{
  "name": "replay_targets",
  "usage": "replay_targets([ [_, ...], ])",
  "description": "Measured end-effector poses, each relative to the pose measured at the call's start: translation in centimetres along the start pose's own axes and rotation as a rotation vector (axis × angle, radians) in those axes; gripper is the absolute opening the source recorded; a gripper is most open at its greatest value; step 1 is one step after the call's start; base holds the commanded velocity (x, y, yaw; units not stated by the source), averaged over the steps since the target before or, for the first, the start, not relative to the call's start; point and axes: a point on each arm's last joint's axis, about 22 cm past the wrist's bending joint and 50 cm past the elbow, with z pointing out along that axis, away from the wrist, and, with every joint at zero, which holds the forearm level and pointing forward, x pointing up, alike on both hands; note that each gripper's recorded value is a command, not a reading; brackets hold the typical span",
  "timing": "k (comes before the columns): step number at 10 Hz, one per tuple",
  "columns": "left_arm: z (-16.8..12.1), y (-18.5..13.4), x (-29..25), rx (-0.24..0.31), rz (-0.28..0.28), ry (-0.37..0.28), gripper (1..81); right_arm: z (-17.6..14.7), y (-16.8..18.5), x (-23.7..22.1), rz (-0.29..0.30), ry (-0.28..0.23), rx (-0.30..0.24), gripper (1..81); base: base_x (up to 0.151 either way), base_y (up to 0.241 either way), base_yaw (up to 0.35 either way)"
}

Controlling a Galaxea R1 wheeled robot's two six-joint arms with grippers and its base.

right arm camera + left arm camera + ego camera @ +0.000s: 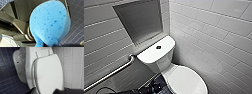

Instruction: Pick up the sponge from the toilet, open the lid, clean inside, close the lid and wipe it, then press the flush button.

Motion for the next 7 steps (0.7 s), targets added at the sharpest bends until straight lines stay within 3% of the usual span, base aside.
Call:
replay_targets([
  [3, -2.8, -10.3, -10.2, 0.119, 0.01, -0.115, 81.1, 0.9, 0.5, -0.4, -0.008, -0.008, -0.025, 1.0, 0.0, 0.0, 0.0],
  [5, -6.8, -18.0, -18.0, 0.226, 0.017, -0.193, 81.1, 1.6, 1.0, -0.7, -0.015, -0.012, -0.049, 1.0, 0.0, 0.0, 0.0],
  [7, -9.6, -21.8, -25.7, 0.265, 0.072, -0.283, 81.1, 2.5, 0.7, -1.4, -0.017, -0.026, -0.058, 1.0, 0.0, 0.0, 0.0],
])
